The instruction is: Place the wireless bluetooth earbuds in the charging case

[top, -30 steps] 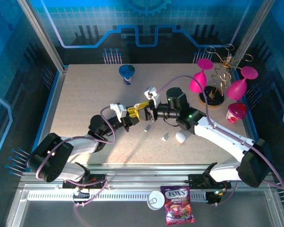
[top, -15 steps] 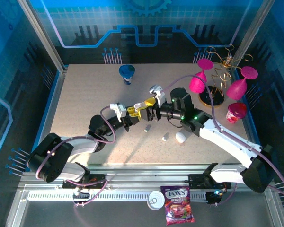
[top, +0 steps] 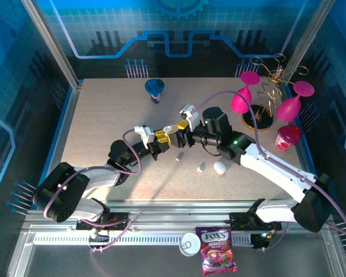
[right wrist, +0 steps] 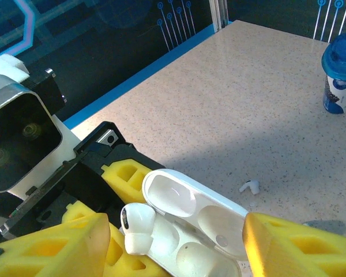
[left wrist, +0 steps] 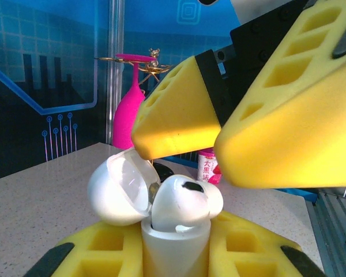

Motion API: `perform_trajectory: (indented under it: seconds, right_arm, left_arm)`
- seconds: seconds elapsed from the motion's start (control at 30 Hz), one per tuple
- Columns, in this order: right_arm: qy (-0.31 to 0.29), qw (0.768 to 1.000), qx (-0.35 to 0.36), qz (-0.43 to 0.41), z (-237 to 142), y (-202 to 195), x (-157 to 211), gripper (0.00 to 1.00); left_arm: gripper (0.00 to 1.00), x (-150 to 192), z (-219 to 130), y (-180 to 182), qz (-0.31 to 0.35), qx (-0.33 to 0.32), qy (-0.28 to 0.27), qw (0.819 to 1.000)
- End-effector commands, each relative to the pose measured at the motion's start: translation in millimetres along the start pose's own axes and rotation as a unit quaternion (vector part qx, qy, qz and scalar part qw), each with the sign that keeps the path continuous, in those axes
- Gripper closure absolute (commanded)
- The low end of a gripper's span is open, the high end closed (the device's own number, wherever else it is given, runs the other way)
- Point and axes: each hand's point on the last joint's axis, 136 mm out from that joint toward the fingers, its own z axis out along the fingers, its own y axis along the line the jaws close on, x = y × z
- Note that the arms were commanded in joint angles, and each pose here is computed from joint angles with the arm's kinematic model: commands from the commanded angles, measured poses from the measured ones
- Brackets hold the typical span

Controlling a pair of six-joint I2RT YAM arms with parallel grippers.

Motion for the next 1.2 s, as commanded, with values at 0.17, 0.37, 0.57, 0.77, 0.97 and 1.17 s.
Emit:
perform_trajectory:
  seconds: [0.17,0.37,0.57,0.77,0.97,1.17]
  right_arm:
    - [0.023,0.997,0.072,-0.014,-0.5,-24.5,6.5,0.37]
    - [0.019,0.997,0.077,-0.017,-5.8,-24.0,3.1,0.37]
    - [0.019,0.996,0.084,-0.027,-10.8,-22.9,0.4,0.37]
    - [-0.008,0.999,0.046,-0.026,-21.6,-6.0,-11.4,0.36]
    - [-0.055,0.998,0.019,0.031,-35.1,-13.8,-19.0,0.35]
    - [-0.064,0.983,0.063,0.158,-33.1,-74.6,3.5,0.35]
  left_arm:
    - [1.0,-38.0,0.5,-14.7,0.037,0.025,-0.055,0.997]
    - [1.0,-35.2,0.6,-13.0,0.042,0.021,-0.05,0.998]
    - [1.0,-36.2,1.7,-12.8,0.044,0.021,-0.05,0.998]
    - [1.0,-32.6,-0.1,-12.3,0.051,0.018,-0.049,0.997]
    - [1.0,-29.4,-12.5,-1.2,0.071,-0.01,-0.046,0.996]
    - [1.0,-40.3,-31.2,6.9,0.088,-0.036,-0.045,0.994]
